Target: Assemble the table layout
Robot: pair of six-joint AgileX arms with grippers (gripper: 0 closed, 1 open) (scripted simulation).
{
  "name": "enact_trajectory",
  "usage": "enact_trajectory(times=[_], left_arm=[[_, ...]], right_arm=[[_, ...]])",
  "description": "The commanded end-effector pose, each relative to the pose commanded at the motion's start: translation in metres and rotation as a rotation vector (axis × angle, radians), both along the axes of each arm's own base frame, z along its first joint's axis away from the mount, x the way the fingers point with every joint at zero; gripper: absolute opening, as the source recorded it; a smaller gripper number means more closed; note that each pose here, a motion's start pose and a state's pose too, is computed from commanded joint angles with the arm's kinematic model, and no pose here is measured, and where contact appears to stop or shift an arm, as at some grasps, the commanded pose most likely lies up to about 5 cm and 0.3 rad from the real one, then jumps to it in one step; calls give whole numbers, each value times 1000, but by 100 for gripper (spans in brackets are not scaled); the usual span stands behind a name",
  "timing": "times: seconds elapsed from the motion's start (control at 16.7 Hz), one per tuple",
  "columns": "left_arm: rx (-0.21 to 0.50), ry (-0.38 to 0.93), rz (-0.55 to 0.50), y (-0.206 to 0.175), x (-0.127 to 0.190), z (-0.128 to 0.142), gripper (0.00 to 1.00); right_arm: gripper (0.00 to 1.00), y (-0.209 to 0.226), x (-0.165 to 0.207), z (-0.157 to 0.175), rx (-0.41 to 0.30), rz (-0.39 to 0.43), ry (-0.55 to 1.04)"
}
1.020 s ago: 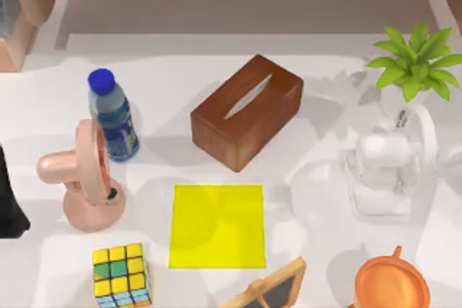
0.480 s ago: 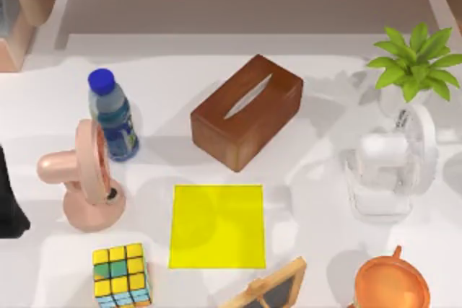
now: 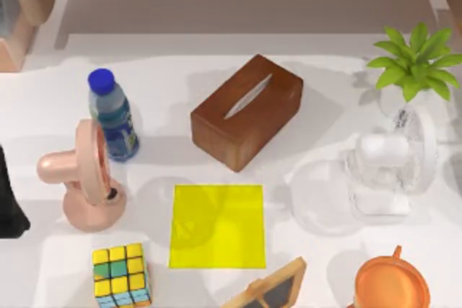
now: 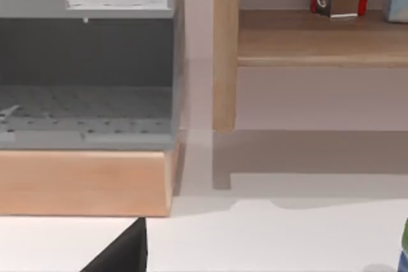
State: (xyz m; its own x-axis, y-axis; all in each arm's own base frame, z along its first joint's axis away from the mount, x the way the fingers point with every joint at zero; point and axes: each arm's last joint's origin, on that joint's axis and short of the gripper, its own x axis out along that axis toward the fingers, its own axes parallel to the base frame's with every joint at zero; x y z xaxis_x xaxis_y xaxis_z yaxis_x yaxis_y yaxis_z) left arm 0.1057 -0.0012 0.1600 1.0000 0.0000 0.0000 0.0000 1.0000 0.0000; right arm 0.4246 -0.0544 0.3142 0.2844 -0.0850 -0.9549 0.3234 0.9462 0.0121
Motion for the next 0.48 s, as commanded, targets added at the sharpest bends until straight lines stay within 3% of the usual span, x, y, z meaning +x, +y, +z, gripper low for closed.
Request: enact_trajectory(times=[0.24, 0.48], left_arm=[[0, 0, 0, 0, 0, 0, 100], [0, 0, 0, 0, 0, 0, 100]], right_arm=[[0, 88, -16, 8, 37, 53, -15], [0, 185, -38, -7, 79, 142, 7]])
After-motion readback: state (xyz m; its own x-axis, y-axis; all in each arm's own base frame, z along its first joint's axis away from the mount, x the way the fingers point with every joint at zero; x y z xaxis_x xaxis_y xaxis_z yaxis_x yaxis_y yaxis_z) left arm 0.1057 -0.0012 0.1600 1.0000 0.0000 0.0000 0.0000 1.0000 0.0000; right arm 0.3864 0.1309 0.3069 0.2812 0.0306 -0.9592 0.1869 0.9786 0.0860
